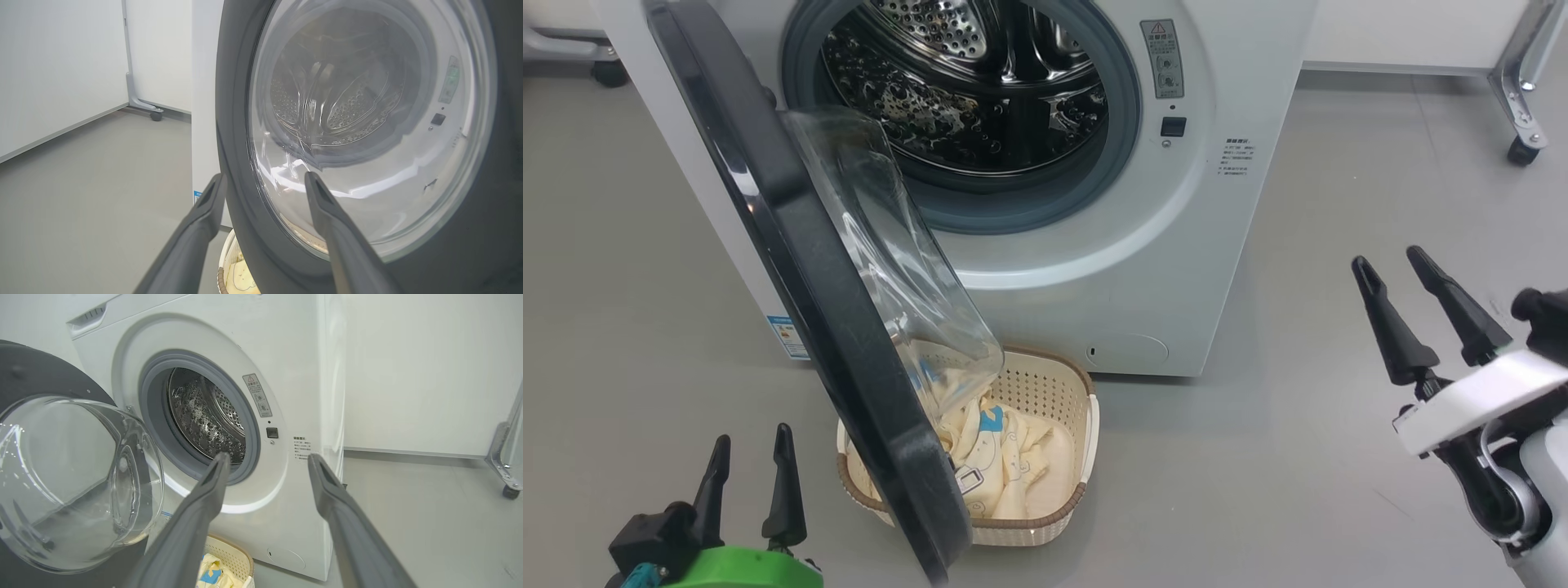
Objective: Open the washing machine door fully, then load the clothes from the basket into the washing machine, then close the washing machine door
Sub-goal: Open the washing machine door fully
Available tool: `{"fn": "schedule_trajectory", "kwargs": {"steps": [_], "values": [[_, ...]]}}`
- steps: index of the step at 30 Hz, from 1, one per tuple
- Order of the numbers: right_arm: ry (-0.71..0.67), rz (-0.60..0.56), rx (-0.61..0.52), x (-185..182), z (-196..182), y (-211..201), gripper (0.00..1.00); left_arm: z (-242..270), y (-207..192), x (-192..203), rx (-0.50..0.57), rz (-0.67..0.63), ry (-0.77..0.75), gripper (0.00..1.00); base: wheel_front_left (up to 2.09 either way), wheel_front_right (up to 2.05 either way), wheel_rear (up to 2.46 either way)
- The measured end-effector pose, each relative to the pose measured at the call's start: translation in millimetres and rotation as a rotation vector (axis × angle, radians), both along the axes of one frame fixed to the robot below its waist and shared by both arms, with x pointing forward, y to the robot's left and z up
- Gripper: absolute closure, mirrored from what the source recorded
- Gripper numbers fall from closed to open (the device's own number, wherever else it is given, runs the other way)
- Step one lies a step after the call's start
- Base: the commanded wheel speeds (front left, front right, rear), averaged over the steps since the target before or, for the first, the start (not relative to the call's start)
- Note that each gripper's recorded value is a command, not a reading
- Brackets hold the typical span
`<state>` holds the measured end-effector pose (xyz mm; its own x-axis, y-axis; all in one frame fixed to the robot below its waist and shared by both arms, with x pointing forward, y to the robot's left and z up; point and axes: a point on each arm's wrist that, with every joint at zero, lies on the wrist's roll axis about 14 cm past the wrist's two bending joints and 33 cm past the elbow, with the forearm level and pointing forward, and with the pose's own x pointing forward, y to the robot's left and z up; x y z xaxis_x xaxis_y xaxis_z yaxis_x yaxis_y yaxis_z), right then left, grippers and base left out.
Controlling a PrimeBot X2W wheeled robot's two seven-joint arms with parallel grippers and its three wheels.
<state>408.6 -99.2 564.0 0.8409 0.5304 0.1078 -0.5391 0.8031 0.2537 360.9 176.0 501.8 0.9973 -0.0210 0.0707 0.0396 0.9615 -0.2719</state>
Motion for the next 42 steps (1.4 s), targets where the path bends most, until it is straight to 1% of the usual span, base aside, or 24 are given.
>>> {"fn": "schedule_trajectory", "kwargs": {"steps": [6,11,13,16,21,24,30,34,42], "values": [[-0.017,-0.12,-0.059,-7.8,-31.0,-36.1,0.0,-1.1,-0.6,-2.8,0.012,-0.002,0.003,0.0,0.0,0.0,0.0],[0.072,-0.177,-0.107,-18.9,-63.9,-49.5,0.0,-0.7,-2.9,-3.5,0.018,-0.01,0.001,0.0,0.0,0.0,0.0],[0.1,-0.214,-0.106,-21.9,-72.7,-55.9,0.0,-1.2,-3.3,-4.3,0.017,-0.011,0.002,0.0,0.0,0.0,0.0],[0.129,-0.25,-0.132,-27.1,-84.5,-63.0,0.0,-0.9,-3.8,-4.6,0.017,-0.012,0.001,0.0,0.0,0.0,0.0],[0.07,-0.343,-0.127,-19.9,-67.8,-78.1,0.0,-0.4,-2.0,-4.1,0.016,-0.007,0.0,0.0,0.0,0.0,0.0],[0.057,-0.394,-0.134,-20.1,-65.1,-86.8,0.0,-2.0,-1.8,-4.7,0.02,-0.007,0.004,0.0,0.0,0.0,0.0],[0.077,-0.444,-0.159,-32.2,-76.6,-96.9,0.0,-3.0,-2.5,-4.3,0.022,-0.009,0.007,0.0,0.0,0.0,0.0],[0.072,-0.48,-0.171,-35.5,-76.6,-104.8,0.0,-3.7,-1.2,-4.3,0.021,-0.005,0.009,0.0,0.0,0.0,0.0],[0.077,-0.501,-0.179,-44.2,-81.5,-107.1,0.0,-4.0,0.7,-5.0,0.02,0.0,0.009,0.0,0.0,0.0,0.0]]}}
